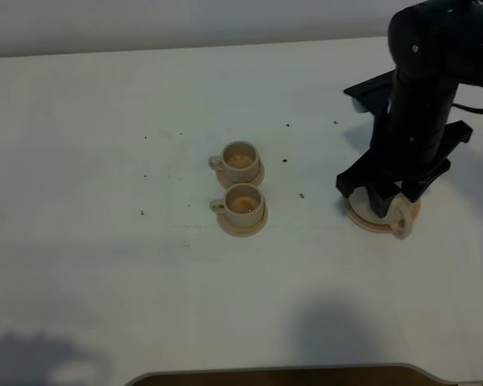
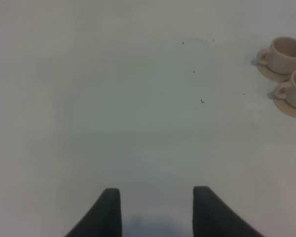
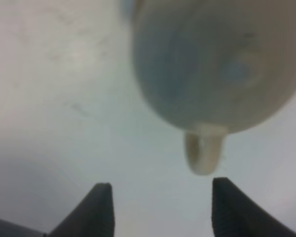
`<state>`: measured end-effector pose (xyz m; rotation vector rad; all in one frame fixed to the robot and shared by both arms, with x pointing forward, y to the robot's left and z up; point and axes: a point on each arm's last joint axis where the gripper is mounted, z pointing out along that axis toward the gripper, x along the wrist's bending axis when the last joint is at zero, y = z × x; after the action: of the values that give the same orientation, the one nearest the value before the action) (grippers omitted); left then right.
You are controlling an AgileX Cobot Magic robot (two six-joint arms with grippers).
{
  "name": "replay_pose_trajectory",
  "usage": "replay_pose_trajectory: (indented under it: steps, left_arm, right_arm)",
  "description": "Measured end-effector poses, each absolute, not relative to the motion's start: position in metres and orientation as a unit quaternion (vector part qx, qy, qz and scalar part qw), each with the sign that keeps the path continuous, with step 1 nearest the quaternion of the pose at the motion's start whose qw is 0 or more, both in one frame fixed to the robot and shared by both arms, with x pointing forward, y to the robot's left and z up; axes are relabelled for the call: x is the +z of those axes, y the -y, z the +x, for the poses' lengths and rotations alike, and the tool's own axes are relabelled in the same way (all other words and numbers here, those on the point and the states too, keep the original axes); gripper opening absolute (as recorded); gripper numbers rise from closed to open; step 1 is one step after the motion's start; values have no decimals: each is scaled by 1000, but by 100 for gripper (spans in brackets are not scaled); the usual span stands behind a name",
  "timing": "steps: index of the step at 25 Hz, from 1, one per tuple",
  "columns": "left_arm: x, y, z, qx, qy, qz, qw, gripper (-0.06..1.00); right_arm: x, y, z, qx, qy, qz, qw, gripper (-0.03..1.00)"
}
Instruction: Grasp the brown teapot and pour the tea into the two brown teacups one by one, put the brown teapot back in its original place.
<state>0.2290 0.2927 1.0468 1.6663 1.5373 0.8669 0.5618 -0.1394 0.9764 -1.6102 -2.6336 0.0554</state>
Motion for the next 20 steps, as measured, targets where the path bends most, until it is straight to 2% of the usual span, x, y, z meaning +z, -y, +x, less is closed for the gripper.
replay_pose_trajectory:
  steps: [20]
  left_arm:
    - [1047,-293,229,335,-593,643,350,37]
  right_arm:
    - [941,150,574,65,873,-482,39,44]
